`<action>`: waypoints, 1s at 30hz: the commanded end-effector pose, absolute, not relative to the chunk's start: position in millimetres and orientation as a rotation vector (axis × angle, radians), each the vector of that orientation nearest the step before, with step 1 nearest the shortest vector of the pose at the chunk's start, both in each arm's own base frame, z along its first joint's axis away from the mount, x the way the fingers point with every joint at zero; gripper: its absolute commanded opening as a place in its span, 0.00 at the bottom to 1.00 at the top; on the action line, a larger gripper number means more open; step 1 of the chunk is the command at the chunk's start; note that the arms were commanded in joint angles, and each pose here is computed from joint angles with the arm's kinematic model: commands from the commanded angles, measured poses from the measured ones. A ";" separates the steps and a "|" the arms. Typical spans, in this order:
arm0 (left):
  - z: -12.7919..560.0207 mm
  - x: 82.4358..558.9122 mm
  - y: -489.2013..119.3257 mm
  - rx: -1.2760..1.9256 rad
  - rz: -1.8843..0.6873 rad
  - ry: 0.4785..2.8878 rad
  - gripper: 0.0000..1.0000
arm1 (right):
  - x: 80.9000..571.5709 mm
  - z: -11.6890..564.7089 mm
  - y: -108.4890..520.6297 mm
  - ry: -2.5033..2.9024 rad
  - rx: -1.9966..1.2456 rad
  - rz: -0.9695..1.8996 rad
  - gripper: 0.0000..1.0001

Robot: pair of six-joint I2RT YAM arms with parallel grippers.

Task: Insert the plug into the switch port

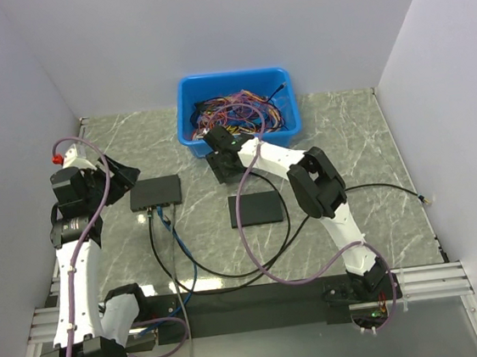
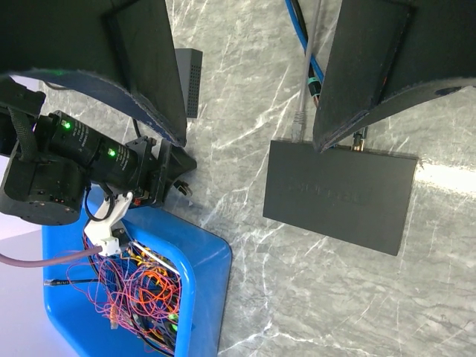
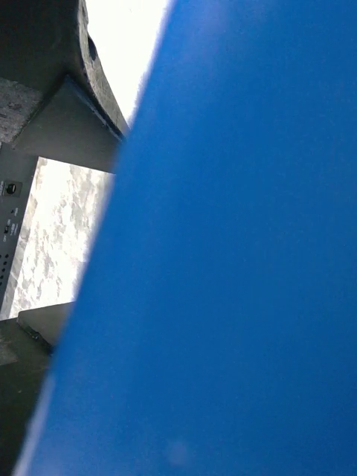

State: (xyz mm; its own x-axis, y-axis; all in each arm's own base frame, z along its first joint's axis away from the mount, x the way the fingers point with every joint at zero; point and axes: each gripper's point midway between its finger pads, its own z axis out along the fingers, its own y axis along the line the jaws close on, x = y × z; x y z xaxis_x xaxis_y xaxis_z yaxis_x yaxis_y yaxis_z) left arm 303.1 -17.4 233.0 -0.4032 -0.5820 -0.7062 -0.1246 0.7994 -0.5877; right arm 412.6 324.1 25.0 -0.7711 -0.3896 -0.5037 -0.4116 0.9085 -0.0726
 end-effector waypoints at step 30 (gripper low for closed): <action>243.7 305.4 -12.5 -0.502 -0.539 1.913 0.74 | 445.5 153.5 324.0 2.110 -0.358 0.223 0.70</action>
State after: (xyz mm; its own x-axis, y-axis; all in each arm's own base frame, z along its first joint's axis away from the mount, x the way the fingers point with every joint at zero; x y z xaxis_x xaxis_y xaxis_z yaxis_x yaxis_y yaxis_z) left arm 303.3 -13.5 232.9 -0.3960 -0.5873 -0.7058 -0.1349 0.7976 -0.5880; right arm 404.7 308.0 30.7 -0.7343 -0.3323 -0.5919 -0.3771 0.9248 -0.0513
